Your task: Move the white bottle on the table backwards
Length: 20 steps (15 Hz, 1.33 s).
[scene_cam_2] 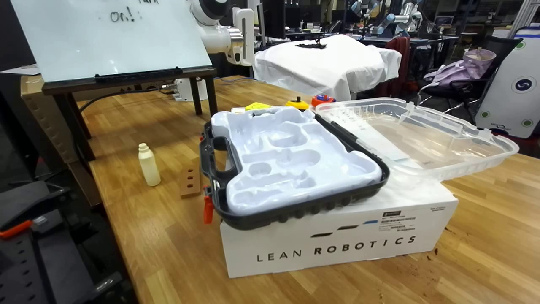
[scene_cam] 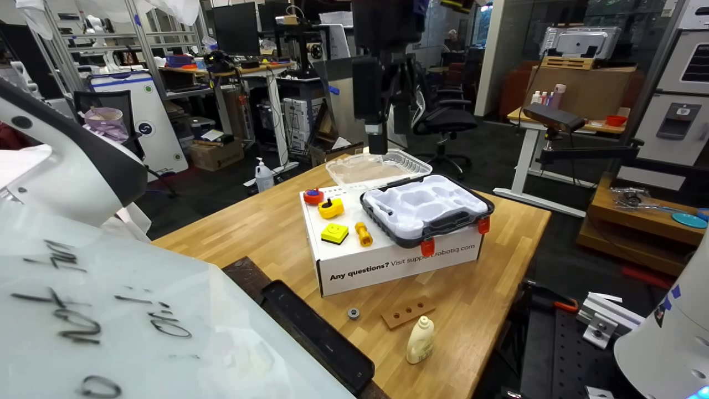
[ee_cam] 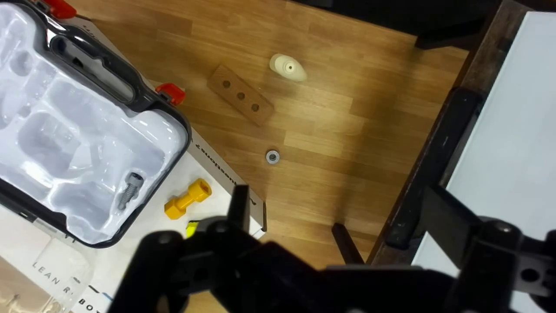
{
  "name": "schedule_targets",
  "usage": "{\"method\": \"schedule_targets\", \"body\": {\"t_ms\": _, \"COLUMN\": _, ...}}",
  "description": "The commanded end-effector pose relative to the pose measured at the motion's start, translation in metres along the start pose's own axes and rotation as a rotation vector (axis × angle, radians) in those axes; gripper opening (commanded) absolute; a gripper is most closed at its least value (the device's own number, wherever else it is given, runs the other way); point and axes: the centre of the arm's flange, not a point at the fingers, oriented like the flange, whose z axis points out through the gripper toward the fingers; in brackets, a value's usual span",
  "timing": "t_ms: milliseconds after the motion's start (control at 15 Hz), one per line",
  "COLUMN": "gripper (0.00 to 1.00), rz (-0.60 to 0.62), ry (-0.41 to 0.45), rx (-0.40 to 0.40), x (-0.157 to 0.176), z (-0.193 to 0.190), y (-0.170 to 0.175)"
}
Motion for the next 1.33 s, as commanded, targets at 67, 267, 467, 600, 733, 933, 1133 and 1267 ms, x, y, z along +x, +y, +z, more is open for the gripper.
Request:
{"method": "schedule_targets", "body": {"t_ms": 67, "gripper": 1.00, "rz": -0.008, "ry": -0.024, "rx": 0.021, "x": 0.012, "z": 0.017, "y": 0.001}}
{"method": "schedule_targets", "body": {"t_ms": 267, "gripper": 1.00, "rz": -0.006, "ry": -0.068, "rx": 0.034, "x": 0.025, "z": 0.043, "y": 0.003}}
{"method": "schedule_targets", "body": {"t_ms": 467, "gripper": 1.00, "rz": 0.001, "ry": -0.134, "rx": 0.077, "x": 0.034, "z": 0.083, "y": 0.005}}
{"method": "schedule_targets", "body": {"t_ms": 600, "gripper": 1.00, "rz": 0.004, "ry": -0.190, "rx": 0.101, "x": 0.036, "z": 0.117, "y": 0.011}}
{"method": "schedule_targets", "body": {"t_ms": 733, "gripper": 1.00, "rz": 0.007, "ry": -0.215, "rx": 0.088, "x": 0.033, "z": 0.120, "y": 0.009}}
{"method": "schedule_targets", "body": {"t_ms": 933, "gripper": 1.00, "rz": -0.003, "ry": -0.245, "rx": 0.123, "x": 0.036, "z": 0.140, "y": 0.014}}
{"method": "schedule_targets", "body": {"t_ms": 1133, "gripper": 1.00, "rz": -0.005, "ry": -0.234, "rx": 0.123, "x": 0.036, "z": 0.136, "y": 0.013}}
{"method": "schedule_targets", "body": {"t_ms": 1267, "gripper": 1.00, "rz": -0.005, "ry": -0.233, "rx": 0.123, "x": 0.036, "z": 0.135, "y": 0.013}}
